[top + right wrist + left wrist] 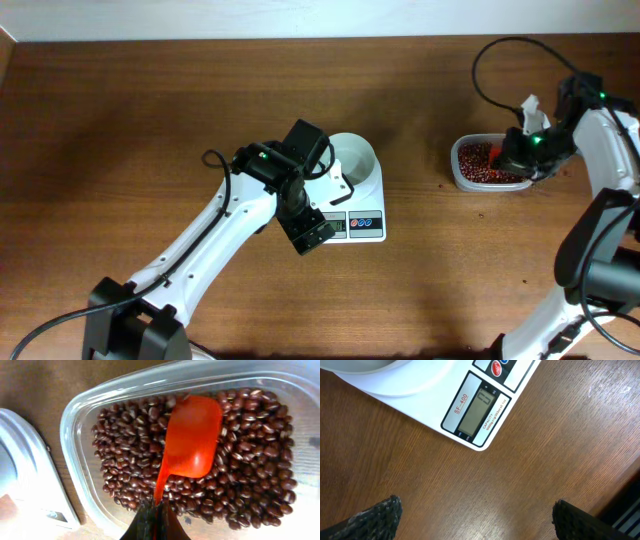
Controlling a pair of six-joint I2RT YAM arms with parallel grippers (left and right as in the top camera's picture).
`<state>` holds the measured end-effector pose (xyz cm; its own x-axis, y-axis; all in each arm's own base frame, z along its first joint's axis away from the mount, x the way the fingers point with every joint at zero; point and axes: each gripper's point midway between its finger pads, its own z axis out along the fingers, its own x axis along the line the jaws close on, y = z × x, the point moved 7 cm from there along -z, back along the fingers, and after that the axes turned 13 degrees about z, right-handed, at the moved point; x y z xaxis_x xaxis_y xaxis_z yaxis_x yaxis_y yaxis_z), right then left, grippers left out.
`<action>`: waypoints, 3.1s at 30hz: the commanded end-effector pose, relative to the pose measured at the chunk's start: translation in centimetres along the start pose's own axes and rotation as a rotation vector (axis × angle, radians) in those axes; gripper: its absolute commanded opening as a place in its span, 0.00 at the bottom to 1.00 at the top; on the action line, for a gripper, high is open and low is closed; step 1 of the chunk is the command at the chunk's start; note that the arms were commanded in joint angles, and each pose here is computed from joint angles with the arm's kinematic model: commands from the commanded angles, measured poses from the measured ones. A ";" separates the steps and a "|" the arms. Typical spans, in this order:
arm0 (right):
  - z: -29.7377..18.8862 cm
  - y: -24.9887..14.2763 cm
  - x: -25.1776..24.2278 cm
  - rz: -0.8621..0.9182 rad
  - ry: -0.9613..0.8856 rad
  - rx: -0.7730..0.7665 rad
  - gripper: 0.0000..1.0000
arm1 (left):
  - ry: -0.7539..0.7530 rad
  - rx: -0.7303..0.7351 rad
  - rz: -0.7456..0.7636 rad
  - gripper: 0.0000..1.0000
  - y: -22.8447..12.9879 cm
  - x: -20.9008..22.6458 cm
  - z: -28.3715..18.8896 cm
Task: Scoop item into bowl and weigh 50g on scale
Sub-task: 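Lift the filled scoop out of the bean tub with the right gripper, then carry the scoop leftward over the white bowl on the scale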
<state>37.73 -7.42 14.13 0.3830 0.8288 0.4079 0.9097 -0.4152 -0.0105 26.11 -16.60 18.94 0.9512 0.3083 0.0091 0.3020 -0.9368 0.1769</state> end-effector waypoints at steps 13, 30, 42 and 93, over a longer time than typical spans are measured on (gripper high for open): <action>-2.7 0.0 -2.3 0.162 0.441 0.018 0.04 | -0.005 0.013 0.002 0.99 -0.2 0.1 0.4; -4.2 -1.2 -5.5 0.207 0.434 0.030 0.04 | -0.005 0.013 0.002 0.99 -0.2 0.1 0.4; -6.7 -0.4 -4.5 0.188 0.432 0.007 0.04 | -0.005 0.013 0.002 0.99 -0.2 0.1 0.4; 0.6 -8.0 19.0 -0.358 0.711 0.342 0.04 | -0.005 0.013 0.002 0.99 -0.2 0.1 0.4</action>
<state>37.36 10.65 20.83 -0.0200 0.4356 0.8999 0.9987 0.0517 -0.0028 26.10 -16.60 18.94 0.9512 0.3084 0.0093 0.3020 -0.9368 0.1766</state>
